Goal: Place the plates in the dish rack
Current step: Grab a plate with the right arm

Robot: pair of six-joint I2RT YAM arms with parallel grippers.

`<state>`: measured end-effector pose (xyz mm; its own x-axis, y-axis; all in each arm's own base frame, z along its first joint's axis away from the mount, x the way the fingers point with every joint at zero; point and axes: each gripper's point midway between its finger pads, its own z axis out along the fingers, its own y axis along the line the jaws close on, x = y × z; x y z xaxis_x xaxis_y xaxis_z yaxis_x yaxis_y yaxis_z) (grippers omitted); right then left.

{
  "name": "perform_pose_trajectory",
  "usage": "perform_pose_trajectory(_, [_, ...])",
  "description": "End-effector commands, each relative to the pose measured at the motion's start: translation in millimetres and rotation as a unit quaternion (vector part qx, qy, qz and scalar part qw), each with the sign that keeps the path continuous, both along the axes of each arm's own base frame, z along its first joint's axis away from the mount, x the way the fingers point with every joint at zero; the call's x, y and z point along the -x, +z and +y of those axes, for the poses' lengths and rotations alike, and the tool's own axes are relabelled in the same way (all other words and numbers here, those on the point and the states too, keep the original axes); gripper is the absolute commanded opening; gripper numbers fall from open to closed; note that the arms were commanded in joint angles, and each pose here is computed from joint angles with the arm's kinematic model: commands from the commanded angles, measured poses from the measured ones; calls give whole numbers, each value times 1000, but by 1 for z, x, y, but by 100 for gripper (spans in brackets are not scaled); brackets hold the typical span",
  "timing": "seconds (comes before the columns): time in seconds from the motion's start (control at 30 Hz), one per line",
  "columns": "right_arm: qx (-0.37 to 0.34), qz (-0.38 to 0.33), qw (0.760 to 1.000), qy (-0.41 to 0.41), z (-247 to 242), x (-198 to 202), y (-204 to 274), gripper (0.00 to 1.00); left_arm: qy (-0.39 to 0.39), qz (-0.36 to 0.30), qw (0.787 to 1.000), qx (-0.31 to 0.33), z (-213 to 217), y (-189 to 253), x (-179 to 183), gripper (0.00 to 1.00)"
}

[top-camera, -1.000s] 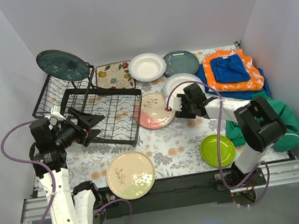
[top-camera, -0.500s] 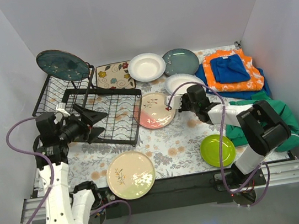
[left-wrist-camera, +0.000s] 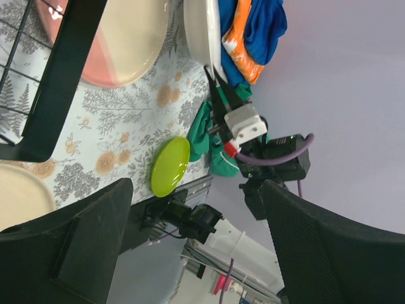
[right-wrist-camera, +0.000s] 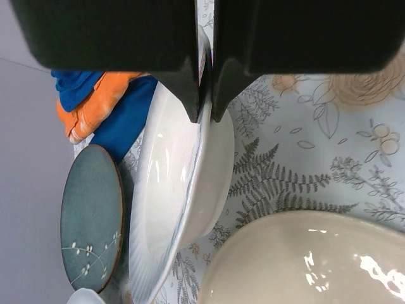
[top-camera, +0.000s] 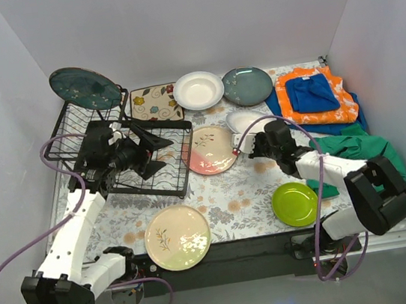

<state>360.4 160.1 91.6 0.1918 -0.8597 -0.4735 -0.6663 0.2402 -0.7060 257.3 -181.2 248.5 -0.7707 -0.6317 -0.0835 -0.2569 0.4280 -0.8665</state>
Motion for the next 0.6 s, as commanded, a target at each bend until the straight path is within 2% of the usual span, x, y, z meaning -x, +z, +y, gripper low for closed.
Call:
perform_pose_trajectory(0.0, [-47,21,999,10,5,19,10,1,18,-28,999,18,-9,25,-17,81])
perform_pose_trajectory(0.2, [-75,11,997,15,6,30,30,1,12,2,999,35,-30,18,-24,82])
perform_pose_trajectory(0.57, [-131,-32,990,46,21,40,98,1,6,61,996,71,-67,7,-45,82])
